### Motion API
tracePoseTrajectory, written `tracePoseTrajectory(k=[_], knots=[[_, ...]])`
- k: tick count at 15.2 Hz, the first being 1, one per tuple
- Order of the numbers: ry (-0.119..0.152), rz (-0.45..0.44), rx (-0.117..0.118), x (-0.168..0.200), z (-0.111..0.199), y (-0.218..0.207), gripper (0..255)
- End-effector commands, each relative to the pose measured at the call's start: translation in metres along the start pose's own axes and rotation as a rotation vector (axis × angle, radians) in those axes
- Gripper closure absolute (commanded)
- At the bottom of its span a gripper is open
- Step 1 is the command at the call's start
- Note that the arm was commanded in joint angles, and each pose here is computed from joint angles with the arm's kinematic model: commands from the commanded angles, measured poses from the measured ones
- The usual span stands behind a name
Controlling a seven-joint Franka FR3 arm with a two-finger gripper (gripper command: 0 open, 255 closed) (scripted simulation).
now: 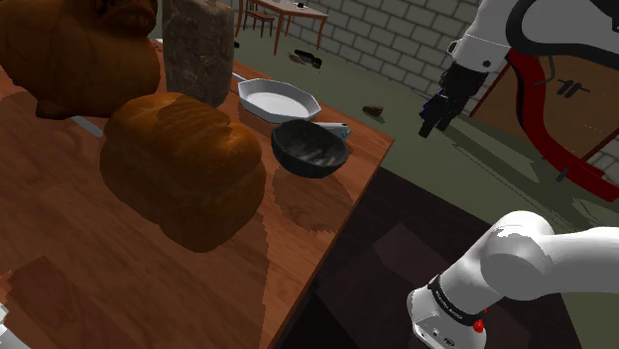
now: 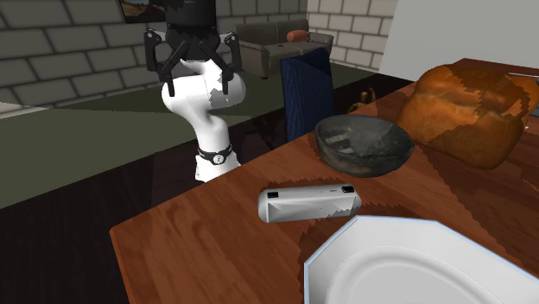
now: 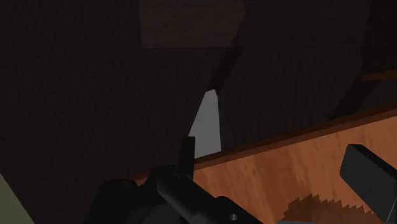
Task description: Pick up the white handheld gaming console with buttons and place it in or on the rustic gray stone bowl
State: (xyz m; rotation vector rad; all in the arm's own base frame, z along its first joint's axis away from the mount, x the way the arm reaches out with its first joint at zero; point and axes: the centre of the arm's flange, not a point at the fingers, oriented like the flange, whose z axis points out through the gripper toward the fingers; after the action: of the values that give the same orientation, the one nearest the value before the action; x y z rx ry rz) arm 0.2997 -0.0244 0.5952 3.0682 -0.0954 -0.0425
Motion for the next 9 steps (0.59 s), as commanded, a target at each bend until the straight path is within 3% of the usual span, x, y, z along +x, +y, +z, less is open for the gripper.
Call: tracePoseTrajectory(k=[1, 9], knots=[[0.000, 0.000, 0.000, 0.000, 0.000, 0.000, 0], [0.015, -0.519, 0.019, 0.099, 0.027, -0.008, 0]])
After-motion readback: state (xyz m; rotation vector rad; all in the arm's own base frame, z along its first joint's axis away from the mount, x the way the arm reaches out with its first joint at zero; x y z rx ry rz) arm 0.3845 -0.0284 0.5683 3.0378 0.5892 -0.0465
